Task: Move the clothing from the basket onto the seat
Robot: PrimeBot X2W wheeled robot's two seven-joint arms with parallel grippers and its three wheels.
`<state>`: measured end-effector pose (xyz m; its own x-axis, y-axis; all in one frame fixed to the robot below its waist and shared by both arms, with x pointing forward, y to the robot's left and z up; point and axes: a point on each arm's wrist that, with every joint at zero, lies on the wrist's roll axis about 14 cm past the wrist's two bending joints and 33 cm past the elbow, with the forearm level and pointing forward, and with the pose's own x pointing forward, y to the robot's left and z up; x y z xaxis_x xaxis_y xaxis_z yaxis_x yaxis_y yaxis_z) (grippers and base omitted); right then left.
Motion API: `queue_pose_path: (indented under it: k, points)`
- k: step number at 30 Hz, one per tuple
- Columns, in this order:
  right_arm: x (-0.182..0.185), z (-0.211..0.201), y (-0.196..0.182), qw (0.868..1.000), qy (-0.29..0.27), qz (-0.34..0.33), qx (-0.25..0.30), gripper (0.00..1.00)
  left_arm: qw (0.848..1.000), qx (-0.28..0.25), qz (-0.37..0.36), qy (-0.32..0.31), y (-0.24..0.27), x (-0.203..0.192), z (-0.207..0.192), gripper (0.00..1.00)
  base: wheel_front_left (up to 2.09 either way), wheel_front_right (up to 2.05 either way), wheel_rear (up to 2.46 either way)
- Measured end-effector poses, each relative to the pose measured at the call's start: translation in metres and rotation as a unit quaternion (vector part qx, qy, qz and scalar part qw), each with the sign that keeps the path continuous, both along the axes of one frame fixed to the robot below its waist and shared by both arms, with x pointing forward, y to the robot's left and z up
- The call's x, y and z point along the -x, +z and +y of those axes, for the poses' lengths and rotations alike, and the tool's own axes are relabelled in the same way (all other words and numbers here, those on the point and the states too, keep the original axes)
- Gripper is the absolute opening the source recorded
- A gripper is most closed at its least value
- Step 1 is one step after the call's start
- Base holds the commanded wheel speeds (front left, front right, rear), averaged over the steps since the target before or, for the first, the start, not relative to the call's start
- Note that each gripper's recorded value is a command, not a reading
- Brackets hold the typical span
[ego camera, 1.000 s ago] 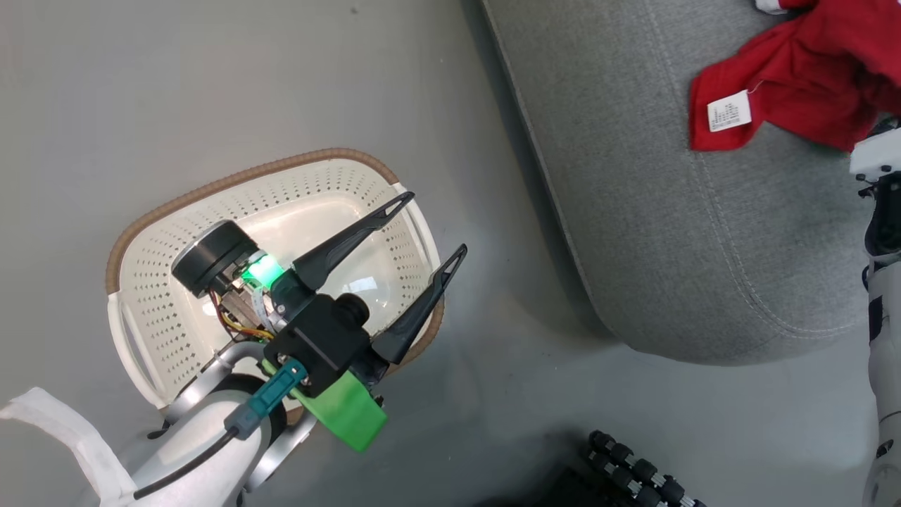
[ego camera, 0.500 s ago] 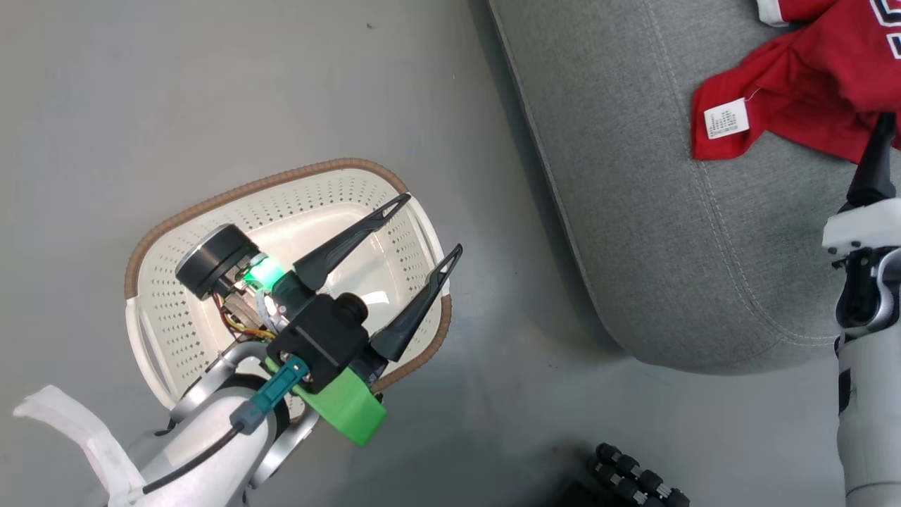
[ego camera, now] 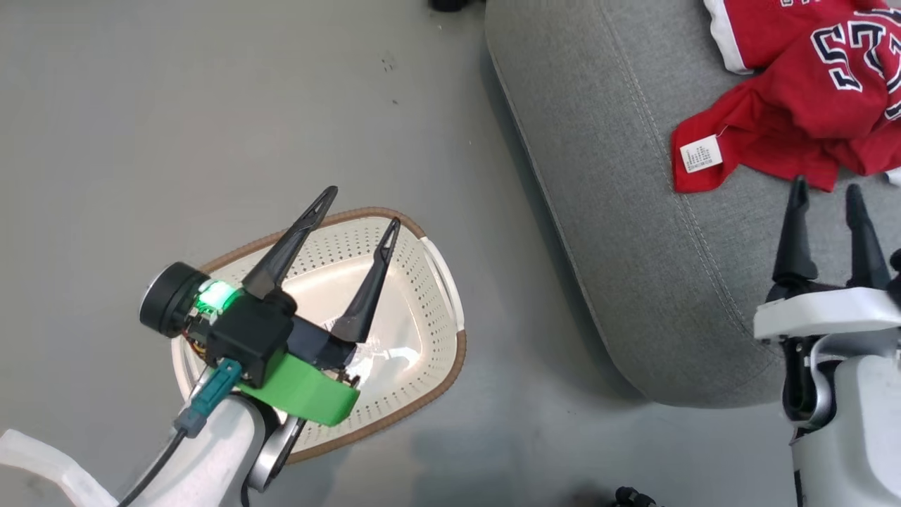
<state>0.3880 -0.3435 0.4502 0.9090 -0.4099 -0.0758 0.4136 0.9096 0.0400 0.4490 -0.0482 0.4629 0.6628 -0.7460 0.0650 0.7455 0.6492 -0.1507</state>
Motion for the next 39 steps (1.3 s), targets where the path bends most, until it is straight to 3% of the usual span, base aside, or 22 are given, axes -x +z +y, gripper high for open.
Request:
queue_pose_path:
  k: [10, 22, 29, 39]
  points:
    - [-0.013, 0.08, 0.02, 0.992, 0.118, -0.035, -0.002, 1.0, 0.99, -0.002, -0.005, 0.144, 0.016, -0.01, 0.069, 1.0, 0.0, 0.0, 0.0]
    - [-0.012, 0.147, 0.047, 0.975, 0.215, -0.058, -0.014, 1.0, 0.948, -0.02, -0.001, 0.318, 0.029, 0.015, 0.177, 1.0, 0.0, 0.0, 0.0]
    - [0.005, 0.161, 0.053, 0.97, 0.235, -0.053, -0.019, 1.0, 0.933, -0.027, 0.013, 0.358, 0.025, 0.047, 0.207, 1.0, 0.0, 0.0, 0.0]
    - [0.033, 0.172, 0.062, 0.967, 0.251, -0.05, -0.021, 1.0, 0.929, -0.035, 0.016, 0.368, 0.022, 0.082, 0.216, 1.0, 0.0, 0.0, 0.0]
